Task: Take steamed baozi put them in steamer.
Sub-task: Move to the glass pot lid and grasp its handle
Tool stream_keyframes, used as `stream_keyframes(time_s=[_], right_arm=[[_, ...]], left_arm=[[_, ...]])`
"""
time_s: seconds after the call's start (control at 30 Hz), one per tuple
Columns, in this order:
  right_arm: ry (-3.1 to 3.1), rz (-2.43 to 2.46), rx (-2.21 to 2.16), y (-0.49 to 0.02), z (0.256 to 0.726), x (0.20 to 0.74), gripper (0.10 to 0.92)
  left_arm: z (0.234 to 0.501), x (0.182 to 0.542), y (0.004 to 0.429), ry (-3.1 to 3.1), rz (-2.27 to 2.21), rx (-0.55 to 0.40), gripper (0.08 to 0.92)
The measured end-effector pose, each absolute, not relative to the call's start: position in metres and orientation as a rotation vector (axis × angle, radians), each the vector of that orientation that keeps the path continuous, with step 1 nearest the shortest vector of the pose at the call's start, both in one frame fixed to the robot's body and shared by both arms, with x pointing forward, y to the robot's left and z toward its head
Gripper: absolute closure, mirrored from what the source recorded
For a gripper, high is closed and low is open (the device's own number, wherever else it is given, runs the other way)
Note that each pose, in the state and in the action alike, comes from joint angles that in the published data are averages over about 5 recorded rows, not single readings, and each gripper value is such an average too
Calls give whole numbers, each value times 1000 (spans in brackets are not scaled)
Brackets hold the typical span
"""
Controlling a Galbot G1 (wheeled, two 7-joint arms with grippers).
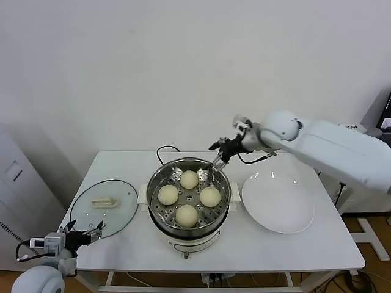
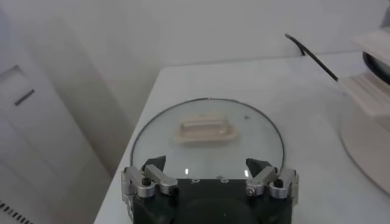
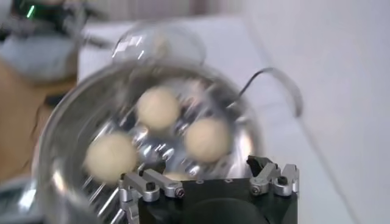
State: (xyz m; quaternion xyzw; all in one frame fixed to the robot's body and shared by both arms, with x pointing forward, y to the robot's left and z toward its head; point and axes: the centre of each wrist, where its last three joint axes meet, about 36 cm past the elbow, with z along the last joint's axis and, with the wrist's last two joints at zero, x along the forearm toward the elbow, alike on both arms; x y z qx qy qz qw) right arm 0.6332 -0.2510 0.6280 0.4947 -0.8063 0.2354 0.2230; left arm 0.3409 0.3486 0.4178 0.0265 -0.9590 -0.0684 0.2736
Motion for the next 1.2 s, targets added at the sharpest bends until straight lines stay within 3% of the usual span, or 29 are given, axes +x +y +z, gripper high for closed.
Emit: stream_keyframes(time_s=[0.63, 1.2], right_arm=[[-3016, 173, 737, -339, 506, 565, 200], [-3088, 34, 244, -384, 401, 477, 200]], left_arm=[[400, 352, 366, -2630, -300, 20, 177], [356, 353, 395, -2635, -1147, -60, 177]])
